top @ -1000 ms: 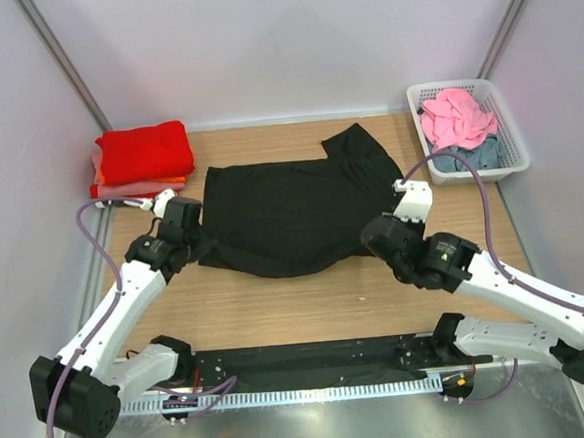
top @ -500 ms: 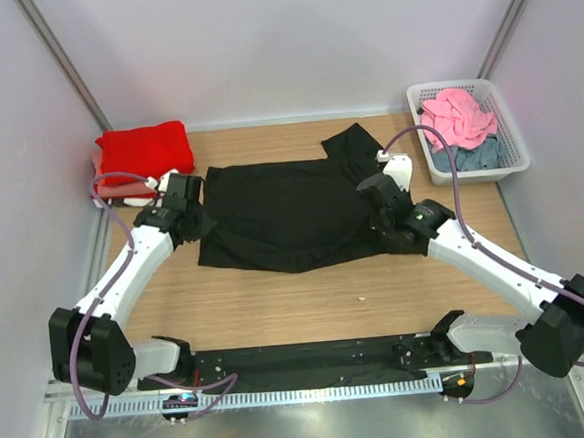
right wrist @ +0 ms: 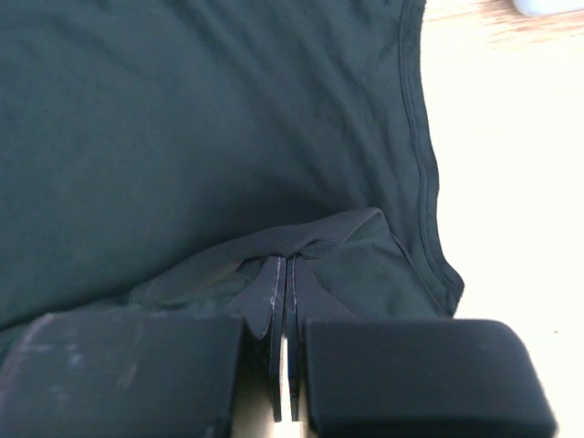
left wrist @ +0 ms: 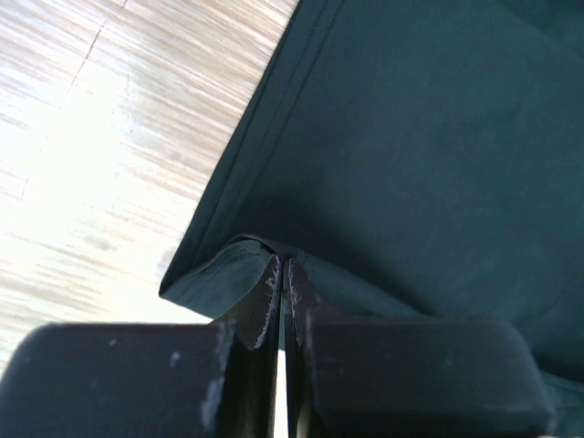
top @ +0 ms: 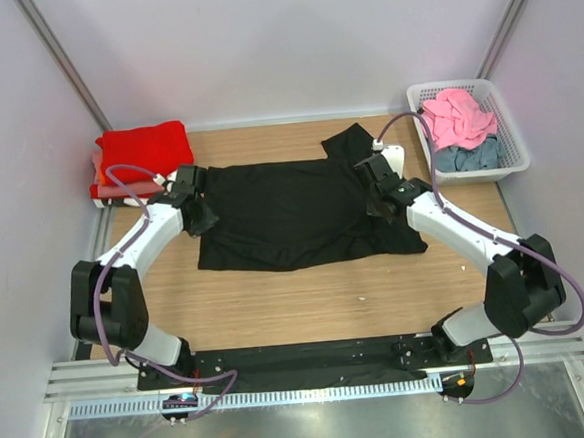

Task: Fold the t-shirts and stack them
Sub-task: Fold the tshirt

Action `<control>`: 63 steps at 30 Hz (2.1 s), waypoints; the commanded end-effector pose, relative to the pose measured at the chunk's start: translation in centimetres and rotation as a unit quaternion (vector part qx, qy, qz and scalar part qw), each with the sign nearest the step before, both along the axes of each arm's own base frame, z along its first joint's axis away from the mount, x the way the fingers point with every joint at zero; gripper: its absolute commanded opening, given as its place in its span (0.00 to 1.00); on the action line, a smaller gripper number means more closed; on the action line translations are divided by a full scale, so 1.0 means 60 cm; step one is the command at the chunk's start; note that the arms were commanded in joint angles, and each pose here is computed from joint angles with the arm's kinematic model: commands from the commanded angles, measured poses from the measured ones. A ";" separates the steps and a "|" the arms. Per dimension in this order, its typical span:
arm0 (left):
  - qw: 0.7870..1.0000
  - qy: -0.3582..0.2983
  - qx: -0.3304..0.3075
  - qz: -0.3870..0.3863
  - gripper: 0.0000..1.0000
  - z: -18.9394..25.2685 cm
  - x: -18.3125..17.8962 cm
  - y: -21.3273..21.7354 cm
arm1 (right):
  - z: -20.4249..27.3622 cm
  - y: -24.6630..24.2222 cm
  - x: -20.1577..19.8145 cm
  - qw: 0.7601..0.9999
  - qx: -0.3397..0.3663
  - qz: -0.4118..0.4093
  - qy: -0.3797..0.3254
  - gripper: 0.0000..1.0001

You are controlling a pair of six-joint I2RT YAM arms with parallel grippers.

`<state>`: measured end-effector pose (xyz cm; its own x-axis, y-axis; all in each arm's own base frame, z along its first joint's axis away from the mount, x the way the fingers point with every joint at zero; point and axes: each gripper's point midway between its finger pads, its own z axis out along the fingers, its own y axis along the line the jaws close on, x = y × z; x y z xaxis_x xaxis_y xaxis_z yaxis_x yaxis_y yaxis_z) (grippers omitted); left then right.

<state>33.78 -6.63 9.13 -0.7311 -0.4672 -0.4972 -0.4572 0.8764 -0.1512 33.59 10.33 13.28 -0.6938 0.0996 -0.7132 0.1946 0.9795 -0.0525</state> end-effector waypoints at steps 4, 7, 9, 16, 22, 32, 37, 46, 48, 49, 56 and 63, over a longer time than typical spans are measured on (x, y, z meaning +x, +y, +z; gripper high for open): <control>1.000 -0.029 -0.001 0.000 0.00 0.017 0.043 0.000 | 0.015 0.004 0.054 1.000 0.011 -0.005 -0.025 0.01; 1.000 -0.025 0.006 0.008 0.00 0.012 0.042 0.007 | 0.007 -0.006 0.066 1.000 0.002 -0.016 -0.020 0.01; 1.000 -0.023 0.011 0.012 0.00 0.010 0.042 0.012 | 0.004 -0.009 0.072 1.000 0.000 -0.018 -0.017 0.01; 0.999 -0.027 0.024 0.030 0.00 0.010 0.045 0.039 | 0.010 -0.014 0.080 1.000 -0.002 -0.017 -0.021 0.01; 0.999 -0.003 0.019 0.029 0.00 -0.017 0.052 0.041 | 0.003 -0.012 0.091 1.000 -0.003 -0.013 -0.015 0.01; 0.999 0.029 0.015 0.031 0.09 -0.040 0.060 0.039 | -0.044 -0.021 0.120 0.999 -0.021 -0.026 0.015 0.09; 1.000 -0.008 -0.010 0.000 0.99 0.050 0.070 0.020 | -0.031 -0.024 0.158 0.999 -0.017 -0.022 0.018 0.49; 0.990 -0.131 0.026 -0.040 1.00 0.322 0.046 0.044 | 0.072 -0.023 0.177 0.999 0.023 -0.023 -0.024 0.91; 0.986 -0.159 0.034 -0.049 1.00 0.358 0.051 0.046 | 0.052 -0.009 0.147 0.998 0.055 -0.007 -0.010 0.90; 0.984 -0.166 0.037 -0.057 1.00 0.366 0.053 0.045 | 0.053 0.016 0.138 0.995 0.095 0.019 -0.013 0.90; 0.976 -0.197 0.066 -0.060 1.00 0.345 0.052 0.059 | -0.036 0.056 0.032 0.978 0.199 0.049 0.044 0.70; 0.976 -0.190 0.096 -0.044 1.00 0.320 0.035 0.081 | -0.088 0.068 0.021 0.972 0.217 0.051 0.071 0.50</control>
<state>35.41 -2.82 24.53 -0.6253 -0.2911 -0.7240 -0.3104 0.9440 -0.1115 33.06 12.59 6.95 -0.8343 0.2606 -0.4858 0.1476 0.9546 0.2587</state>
